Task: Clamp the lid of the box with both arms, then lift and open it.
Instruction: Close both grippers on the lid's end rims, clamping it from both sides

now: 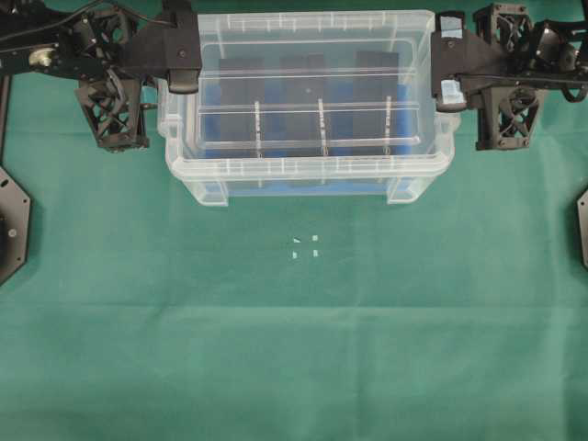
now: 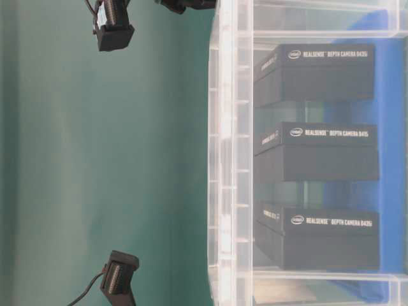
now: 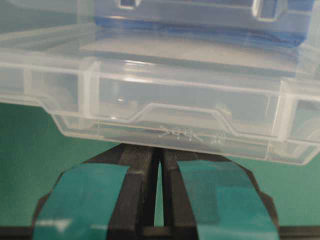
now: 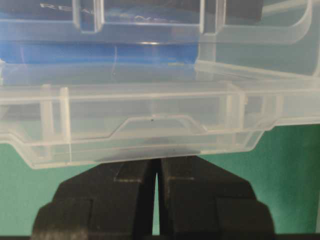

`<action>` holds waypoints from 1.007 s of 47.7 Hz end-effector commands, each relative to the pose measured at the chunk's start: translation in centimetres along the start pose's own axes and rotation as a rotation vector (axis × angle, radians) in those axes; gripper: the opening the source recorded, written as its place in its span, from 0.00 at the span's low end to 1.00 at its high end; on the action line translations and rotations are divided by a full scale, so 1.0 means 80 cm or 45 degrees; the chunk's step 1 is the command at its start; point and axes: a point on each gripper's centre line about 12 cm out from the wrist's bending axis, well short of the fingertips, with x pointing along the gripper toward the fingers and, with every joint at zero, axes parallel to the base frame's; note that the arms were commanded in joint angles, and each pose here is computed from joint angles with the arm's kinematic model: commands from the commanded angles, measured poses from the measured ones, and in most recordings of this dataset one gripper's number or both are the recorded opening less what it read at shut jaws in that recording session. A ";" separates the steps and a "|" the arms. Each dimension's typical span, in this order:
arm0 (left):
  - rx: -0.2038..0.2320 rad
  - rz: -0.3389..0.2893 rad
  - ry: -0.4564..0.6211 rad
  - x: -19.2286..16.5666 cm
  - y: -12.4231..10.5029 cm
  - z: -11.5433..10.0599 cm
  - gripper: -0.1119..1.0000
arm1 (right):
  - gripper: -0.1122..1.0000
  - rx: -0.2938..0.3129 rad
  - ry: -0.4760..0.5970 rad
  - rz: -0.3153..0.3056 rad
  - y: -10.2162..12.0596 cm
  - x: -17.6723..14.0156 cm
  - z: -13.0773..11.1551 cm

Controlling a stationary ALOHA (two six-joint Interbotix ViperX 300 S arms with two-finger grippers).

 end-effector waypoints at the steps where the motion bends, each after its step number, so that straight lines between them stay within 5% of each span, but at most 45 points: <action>1: 0.005 0.008 -0.074 -0.011 -0.002 0.017 0.11 | 0.10 -0.018 -0.095 -0.010 0.001 -0.010 0.026; 48: 0.020 0.006 -0.107 -0.067 -0.005 0.034 0.11 | 0.10 0.015 -0.182 -0.011 0.003 -0.075 0.058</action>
